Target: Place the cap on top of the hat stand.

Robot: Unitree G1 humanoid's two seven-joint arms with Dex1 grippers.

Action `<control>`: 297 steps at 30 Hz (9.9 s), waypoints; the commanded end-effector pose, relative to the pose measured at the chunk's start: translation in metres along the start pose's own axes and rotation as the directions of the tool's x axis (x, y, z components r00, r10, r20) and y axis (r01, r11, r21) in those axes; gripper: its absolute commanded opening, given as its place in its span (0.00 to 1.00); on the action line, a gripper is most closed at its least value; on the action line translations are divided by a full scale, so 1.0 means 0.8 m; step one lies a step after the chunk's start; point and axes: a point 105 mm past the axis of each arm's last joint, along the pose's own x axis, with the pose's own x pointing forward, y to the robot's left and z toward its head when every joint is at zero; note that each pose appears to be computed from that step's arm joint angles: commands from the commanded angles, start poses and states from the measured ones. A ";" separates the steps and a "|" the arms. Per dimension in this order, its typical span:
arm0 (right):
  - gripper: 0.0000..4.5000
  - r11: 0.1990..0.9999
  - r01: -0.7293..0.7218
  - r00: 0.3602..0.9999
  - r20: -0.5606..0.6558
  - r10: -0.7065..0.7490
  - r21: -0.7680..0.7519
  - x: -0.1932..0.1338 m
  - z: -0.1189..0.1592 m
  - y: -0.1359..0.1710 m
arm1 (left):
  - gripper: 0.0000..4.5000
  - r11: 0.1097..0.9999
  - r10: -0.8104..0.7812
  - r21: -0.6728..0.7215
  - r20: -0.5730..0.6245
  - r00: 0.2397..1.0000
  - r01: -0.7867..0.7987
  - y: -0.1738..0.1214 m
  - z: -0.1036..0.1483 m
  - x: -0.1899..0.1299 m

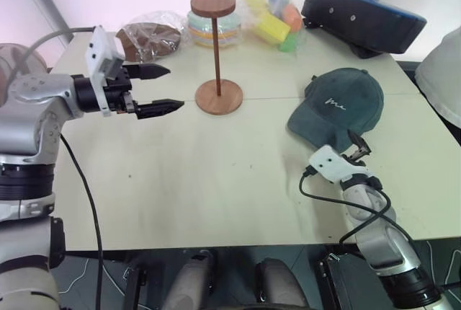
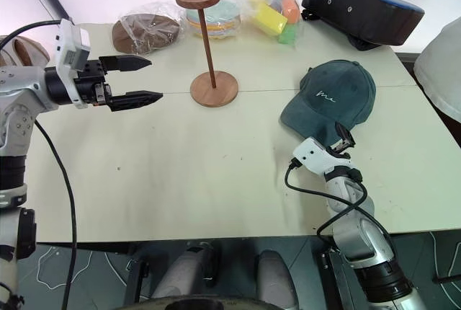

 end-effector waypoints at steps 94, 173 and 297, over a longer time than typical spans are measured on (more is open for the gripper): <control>0.99 0.868 -0.164 0.984 0.142 0.110 0.468 -0.046 0.060 -0.081 | 1.00 0.997 0.071 -0.038 0.057 0.996 -0.069 0.008 -0.006 -0.002; 0.99 0.976 -0.071 0.997 -0.046 0.062 -0.205 0.047 -0.060 -0.059 | 1.00 0.988 0.147 -0.048 0.023 0.989 -0.146 -0.011 -0.013 -0.021; 0.78 0.981 0.103 0.732 0.655 -0.186 0.164 0.049 0.299 -0.028 | 1.00 0.959 0.281 0.028 0.006 0.960 -0.281 0.021 -0.009 -0.029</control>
